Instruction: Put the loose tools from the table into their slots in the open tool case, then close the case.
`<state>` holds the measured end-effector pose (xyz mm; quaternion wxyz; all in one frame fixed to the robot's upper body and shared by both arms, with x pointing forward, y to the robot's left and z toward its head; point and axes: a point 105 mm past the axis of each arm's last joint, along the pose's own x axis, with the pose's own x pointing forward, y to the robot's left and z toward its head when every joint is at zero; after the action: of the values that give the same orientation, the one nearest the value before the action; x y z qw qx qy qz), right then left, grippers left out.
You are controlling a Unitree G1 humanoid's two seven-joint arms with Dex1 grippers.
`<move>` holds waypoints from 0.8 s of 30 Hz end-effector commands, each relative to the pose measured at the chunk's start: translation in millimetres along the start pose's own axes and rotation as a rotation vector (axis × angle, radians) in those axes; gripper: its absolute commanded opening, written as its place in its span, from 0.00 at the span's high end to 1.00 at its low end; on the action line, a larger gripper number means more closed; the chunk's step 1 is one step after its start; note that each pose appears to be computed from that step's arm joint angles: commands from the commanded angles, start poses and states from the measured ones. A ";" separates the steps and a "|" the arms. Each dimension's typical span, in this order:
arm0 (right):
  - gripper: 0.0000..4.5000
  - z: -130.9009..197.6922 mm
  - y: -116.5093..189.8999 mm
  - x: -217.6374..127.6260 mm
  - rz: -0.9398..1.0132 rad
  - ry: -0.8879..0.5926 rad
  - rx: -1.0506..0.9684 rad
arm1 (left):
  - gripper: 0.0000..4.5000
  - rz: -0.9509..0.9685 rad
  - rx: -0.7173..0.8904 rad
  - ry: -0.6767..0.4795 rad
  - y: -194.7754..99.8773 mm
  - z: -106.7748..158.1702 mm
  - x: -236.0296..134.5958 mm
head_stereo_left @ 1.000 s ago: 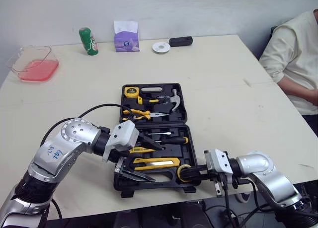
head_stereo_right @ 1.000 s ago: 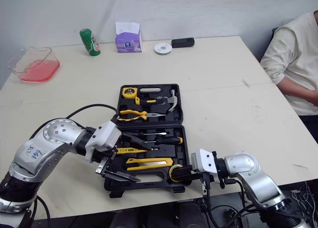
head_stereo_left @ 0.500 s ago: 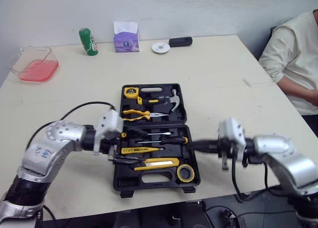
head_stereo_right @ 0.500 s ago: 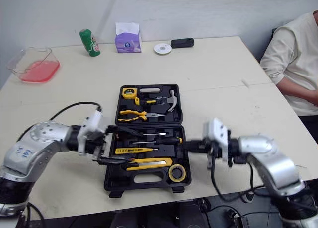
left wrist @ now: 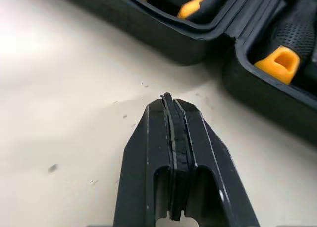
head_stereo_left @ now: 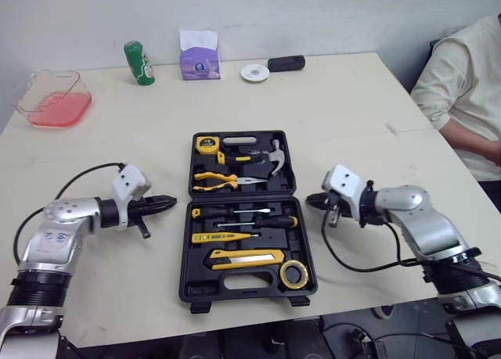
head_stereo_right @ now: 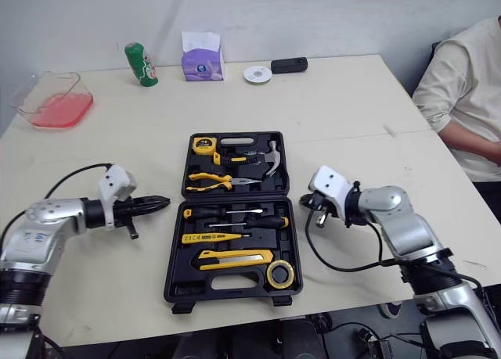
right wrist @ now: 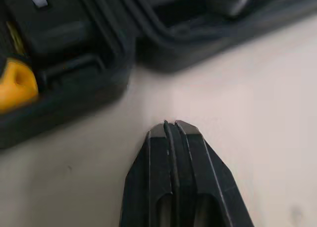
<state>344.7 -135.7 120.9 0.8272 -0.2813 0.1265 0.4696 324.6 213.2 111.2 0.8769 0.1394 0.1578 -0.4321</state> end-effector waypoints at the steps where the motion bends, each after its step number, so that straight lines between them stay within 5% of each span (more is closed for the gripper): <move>1: 1.00 19.5 3.1 5.3 0.017 -0.048 -0.048 | 0.98 -0.065 0.067 -0.041 -16.9 20.2 13.2; 10: 1.00 26.9 23.9 1.1 0.087 -0.060 -0.036 | 0.98 -0.121 0.026 -0.023 -40.5 18.9 29.1; 20: 1.00 10.1 -12.2 -45.5 -0.057 0.028 -0.007 | 0.98 -0.031 -0.028 0.028 -21.0 14.0 -20.4; 24: 0.56 17.5 -18.5 -64.7 -0.034 -0.027 0.171 | 0.59 0.039 -0.103 -0.021 -9.0 38.2 -40.5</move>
<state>329.2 -184.6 154.6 0.8547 -0.2342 0.1678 0.4318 298.1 225.0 135.6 0.8846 0.0994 0.1982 -0.4103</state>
